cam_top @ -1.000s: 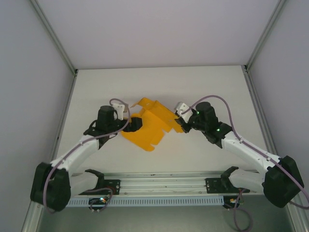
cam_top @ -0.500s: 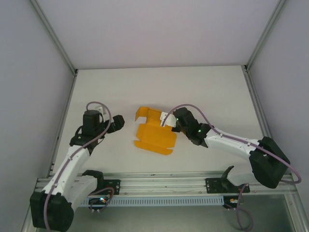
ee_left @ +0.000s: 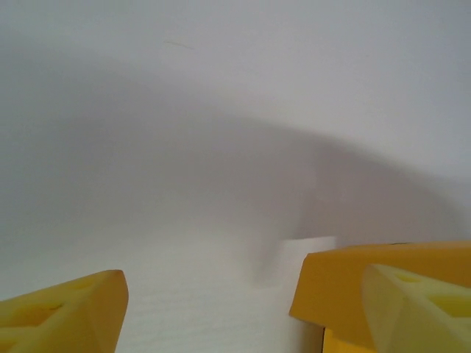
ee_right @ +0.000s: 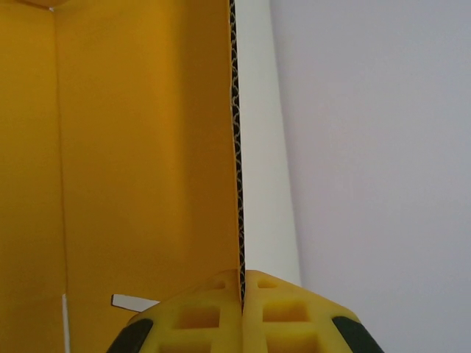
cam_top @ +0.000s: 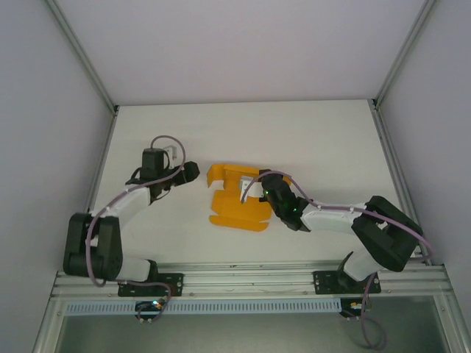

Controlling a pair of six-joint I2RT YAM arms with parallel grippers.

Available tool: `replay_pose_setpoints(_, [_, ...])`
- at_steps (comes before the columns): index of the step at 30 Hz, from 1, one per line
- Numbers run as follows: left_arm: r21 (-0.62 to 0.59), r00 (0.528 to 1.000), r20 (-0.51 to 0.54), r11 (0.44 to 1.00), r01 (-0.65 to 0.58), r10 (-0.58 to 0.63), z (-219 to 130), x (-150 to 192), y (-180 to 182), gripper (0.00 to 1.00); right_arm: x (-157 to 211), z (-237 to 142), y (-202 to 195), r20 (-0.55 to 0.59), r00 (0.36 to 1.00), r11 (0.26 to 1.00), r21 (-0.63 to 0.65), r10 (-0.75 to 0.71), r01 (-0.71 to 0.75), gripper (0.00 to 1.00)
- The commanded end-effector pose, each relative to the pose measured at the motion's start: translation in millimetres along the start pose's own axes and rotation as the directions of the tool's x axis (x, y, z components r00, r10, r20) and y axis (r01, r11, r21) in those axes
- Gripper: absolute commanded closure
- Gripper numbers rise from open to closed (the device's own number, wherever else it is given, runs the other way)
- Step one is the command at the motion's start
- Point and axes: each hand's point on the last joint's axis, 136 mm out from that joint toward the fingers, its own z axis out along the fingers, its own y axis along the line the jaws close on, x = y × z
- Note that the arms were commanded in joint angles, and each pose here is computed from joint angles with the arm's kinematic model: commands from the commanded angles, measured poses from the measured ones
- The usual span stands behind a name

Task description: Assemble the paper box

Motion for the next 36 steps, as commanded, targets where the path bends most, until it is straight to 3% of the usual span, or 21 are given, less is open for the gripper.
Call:
replay_pose_setpoints(1, [0.094,0.993,0.008,0.989,-0.114,0.114,15,-10,-26,0.21,-4,3,-11,0.001,1.0,0.996,0.086,-0.008,0.008,1.0])
replay_pose_setpoints(5, [0.103,0.985,0.004,0.98,-0.17,0.17,34,-7,-33,0.21,-4,6,-3,0.001,1.0,0.998,0.065,-0.004,0.004,1.0])
replay_pose_setpoints(10, [0.213,0.964,0.004,0.942,-0.26,0.265,48,3,-58,0.3,-5,5,3,0.005,1.0,1.0,0.014,0.026,-0.026,1.0])
replay_pose_setpoints(14, [0.282,0.948,0.016,0.908,-0.31,0.319,47,20,-71,0.38,-3,4,4,0.002,1.0,1.0,0.002,0.028,-0.028,1.0])
replay_pose_setpoints(25, [0.393,0.919,0.045,0.838,-0.378,0.393,43,50,-93,0.48,-1,5,8,-0.01,1.0,1.0,-0.013,0.024,-0.024,1.0])
replay_pose_setpoints(33, [0.447,0.917,0.064,0.81,-0.38,0.394,47,46,-106,0.48,-2,2,6,-0.008,0.999,0.999,-0.017,0.036,-0.036,1.0])
replay_pose_setpoints(36, [0.442,0.925,0.062,0.821,-0.362,0.375,46,44,-107,0.44,-2,3,6,-0.011,0.999,0.999,-0.016,0.041,-0.041,1.0])
